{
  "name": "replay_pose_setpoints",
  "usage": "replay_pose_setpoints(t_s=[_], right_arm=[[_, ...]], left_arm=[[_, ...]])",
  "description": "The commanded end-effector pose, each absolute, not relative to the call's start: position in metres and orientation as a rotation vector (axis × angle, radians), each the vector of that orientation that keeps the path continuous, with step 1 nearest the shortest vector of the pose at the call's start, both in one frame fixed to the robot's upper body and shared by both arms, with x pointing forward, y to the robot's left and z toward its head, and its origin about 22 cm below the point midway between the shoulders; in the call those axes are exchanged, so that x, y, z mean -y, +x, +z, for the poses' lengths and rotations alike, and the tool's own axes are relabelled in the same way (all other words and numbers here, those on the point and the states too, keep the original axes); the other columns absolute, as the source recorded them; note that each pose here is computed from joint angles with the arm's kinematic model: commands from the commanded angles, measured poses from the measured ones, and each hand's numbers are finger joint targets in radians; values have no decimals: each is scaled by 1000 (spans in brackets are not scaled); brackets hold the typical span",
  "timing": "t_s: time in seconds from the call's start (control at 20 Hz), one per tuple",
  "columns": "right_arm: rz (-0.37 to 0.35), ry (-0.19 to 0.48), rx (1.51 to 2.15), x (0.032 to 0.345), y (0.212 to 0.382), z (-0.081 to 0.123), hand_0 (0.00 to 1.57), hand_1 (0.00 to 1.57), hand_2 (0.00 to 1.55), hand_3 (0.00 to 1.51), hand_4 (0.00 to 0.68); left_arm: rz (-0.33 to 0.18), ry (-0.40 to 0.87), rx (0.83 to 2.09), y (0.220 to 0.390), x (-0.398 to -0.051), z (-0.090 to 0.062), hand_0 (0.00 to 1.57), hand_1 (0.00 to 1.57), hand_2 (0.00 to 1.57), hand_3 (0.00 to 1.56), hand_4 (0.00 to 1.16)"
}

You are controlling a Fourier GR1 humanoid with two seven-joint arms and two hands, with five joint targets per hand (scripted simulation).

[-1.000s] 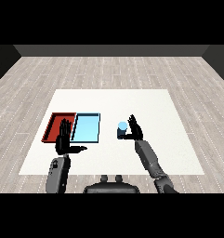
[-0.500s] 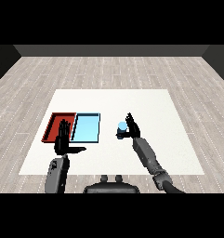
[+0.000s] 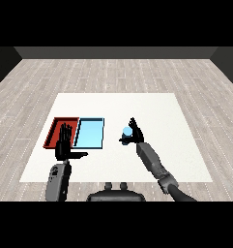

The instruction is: Pick the blue can and put it in the blue box

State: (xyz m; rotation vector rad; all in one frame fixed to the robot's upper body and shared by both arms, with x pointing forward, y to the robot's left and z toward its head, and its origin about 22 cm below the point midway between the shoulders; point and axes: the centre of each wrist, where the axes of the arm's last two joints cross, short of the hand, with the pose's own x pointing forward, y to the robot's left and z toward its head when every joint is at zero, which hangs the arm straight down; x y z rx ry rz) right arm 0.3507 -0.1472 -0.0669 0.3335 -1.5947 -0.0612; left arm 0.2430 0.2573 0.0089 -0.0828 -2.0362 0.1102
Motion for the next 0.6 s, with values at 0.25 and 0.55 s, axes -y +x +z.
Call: replay_pose_setpoints(t_s=[0.25, 0.55], right_arm=[[-91, 287, 1584, 138, 355, -67, 0, 0, 0, 0, 0], [0, 160, 1538, 133, 347, -69, 1563, 1563, 1481, 1445, 659]], left_arm=[[95, -74, 2038, 244, -250, -4, 0, 0, 0, 0, 0], [116, -91, 2034, 246, -240, 4, 0, 0, 0, 0, 0]])
